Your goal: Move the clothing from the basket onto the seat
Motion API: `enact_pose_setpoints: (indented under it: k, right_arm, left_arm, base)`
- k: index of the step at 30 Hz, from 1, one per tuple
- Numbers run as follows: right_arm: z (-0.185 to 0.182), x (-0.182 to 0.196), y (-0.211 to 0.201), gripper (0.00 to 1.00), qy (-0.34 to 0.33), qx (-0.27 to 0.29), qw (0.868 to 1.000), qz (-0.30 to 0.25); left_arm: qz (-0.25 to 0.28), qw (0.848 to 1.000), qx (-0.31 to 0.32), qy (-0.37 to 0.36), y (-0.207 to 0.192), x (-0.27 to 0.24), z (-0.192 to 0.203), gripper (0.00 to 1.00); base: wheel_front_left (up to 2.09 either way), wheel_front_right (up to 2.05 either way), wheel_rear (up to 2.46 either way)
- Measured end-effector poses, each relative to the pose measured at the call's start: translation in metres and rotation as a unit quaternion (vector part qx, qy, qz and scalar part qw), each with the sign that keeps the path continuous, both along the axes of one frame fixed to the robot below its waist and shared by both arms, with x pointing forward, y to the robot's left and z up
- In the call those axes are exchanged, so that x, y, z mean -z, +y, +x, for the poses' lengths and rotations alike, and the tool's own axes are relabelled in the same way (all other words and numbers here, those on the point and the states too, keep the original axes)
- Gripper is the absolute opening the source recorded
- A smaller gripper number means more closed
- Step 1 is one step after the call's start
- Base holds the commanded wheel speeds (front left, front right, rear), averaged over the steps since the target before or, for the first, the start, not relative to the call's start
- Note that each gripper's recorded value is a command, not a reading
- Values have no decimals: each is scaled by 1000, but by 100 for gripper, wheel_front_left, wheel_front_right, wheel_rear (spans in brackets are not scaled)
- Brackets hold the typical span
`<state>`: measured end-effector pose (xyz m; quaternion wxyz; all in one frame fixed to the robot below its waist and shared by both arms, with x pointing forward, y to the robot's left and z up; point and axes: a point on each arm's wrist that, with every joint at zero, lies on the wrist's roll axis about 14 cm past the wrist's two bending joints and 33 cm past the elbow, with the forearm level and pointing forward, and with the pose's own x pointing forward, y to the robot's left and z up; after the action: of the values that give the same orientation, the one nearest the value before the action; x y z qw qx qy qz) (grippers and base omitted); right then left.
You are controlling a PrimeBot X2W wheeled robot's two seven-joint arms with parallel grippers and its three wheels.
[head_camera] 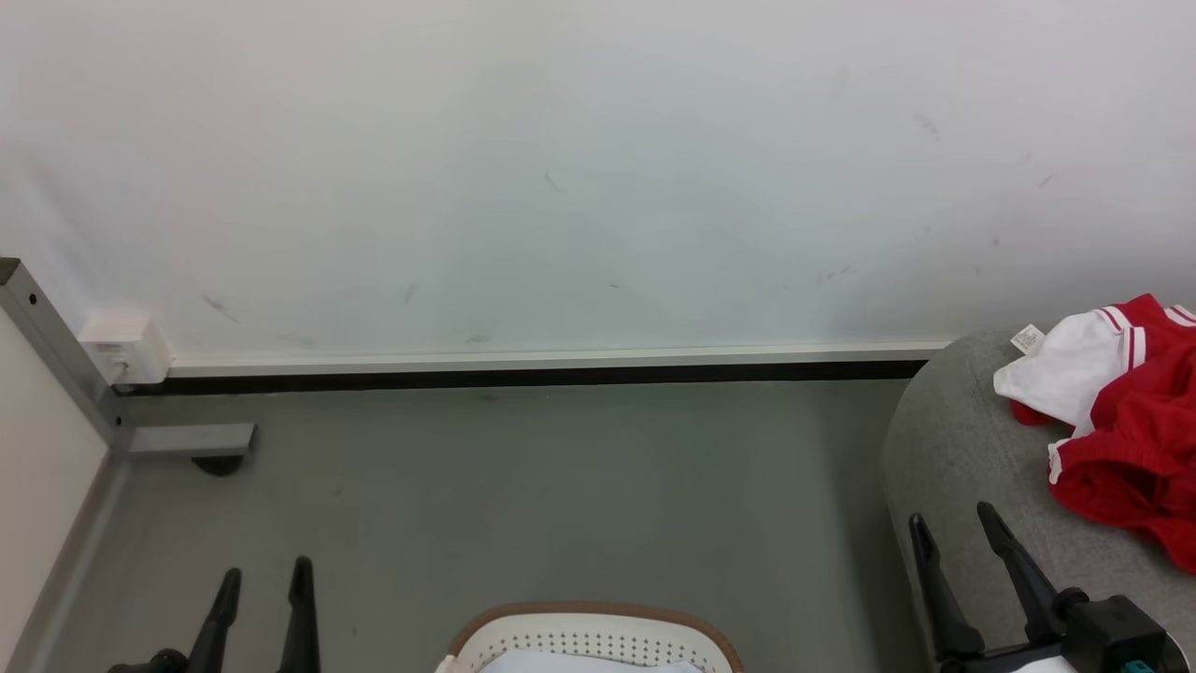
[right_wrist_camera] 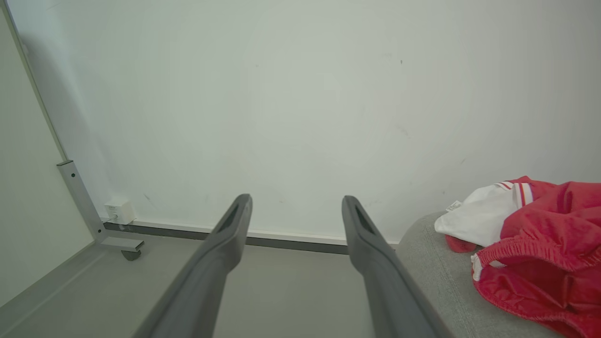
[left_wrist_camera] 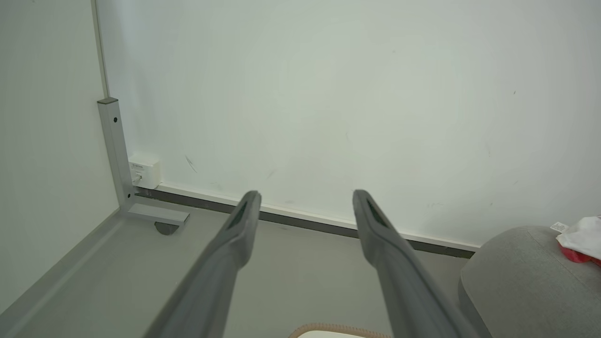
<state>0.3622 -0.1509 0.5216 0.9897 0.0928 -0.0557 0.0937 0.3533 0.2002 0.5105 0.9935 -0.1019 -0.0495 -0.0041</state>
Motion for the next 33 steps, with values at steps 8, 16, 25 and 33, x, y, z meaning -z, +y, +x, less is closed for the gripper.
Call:
enact_pose_setpoints:
  k: [8, 16, 25, 33]
  right_arm:
    - [-4, 9, 4, 0, 14, -4, 1000, 2]
    - [-7, 23, -3, 0, 49, 10, 997, 55]
    - [-4, 26, -13, 0, 71, 29, 988, 132]
    - [-1, 27, -19, 0, 85, 40, 976, 195]
  left_arm:
    - [-3, 1000, 6, 10, -5, 7, 0, 0]
    - [-61, 997, -4, 45, -3, 24, -3, 0]
    - [-134, 990, -13, 53, 0, 25, 0, 0]
    - [-195, 979, -17, 56, 2, 24, 4, 0]
  base:
    - [0, 0, 0]
    - [0, 0, 0]
    - [0, 0, 0]
    - [0, 0, 0]
